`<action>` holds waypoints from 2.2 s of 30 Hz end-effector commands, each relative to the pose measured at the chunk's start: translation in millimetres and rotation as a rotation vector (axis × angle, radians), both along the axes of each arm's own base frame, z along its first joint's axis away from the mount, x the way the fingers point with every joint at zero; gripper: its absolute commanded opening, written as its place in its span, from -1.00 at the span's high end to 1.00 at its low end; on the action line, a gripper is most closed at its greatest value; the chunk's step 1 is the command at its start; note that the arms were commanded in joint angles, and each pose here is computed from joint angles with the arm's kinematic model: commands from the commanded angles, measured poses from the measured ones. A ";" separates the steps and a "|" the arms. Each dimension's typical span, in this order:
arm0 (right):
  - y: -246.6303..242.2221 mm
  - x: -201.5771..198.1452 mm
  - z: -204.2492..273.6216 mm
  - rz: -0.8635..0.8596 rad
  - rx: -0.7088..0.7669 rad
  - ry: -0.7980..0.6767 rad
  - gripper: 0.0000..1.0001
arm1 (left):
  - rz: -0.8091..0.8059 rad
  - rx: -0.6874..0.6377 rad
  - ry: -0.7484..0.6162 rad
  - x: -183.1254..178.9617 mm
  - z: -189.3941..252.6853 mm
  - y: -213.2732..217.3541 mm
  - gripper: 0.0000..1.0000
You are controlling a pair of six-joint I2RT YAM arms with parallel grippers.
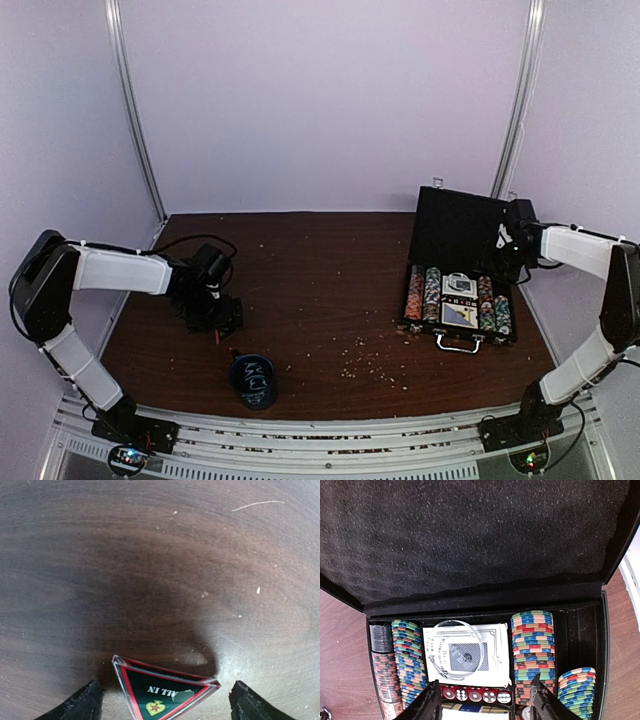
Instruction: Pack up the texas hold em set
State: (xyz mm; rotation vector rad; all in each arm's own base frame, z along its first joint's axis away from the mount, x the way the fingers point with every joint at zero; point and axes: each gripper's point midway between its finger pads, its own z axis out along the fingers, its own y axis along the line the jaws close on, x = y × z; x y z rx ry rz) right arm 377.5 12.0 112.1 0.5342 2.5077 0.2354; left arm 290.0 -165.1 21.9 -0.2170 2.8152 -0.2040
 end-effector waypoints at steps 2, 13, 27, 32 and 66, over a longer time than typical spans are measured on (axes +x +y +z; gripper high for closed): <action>-0.2 5.3 10.4 -0.012 0.019 -0.049 -0.16 | -0.002 0.064 0.050 -6.5 -8.3 2.5 -0.76; 0.2 0.0 8.1 -0.008 0.019 -0.046 -0.16 | -0.017 0.132 0.086 -15.1 -21.3 4.2 -0.67; 1.6 -0.3 8.5 -0.001 0.024 -0.047 -0.17 | -0.036 0.120 0.101 -15.2 -32.5 -5.9 -0.59; 2.1 -0.5 8.6 0.000 0.027 -0.047 -0.17 | -0.038 0.115 0.102 -14.9 -34.7 -7.2 -0.45; 276.3 -67.7 32.3 0.652 0.741 0.126 -0.24 | -0.812 -0.313 -0.497 -21.6 147.7 -287.1 -0.02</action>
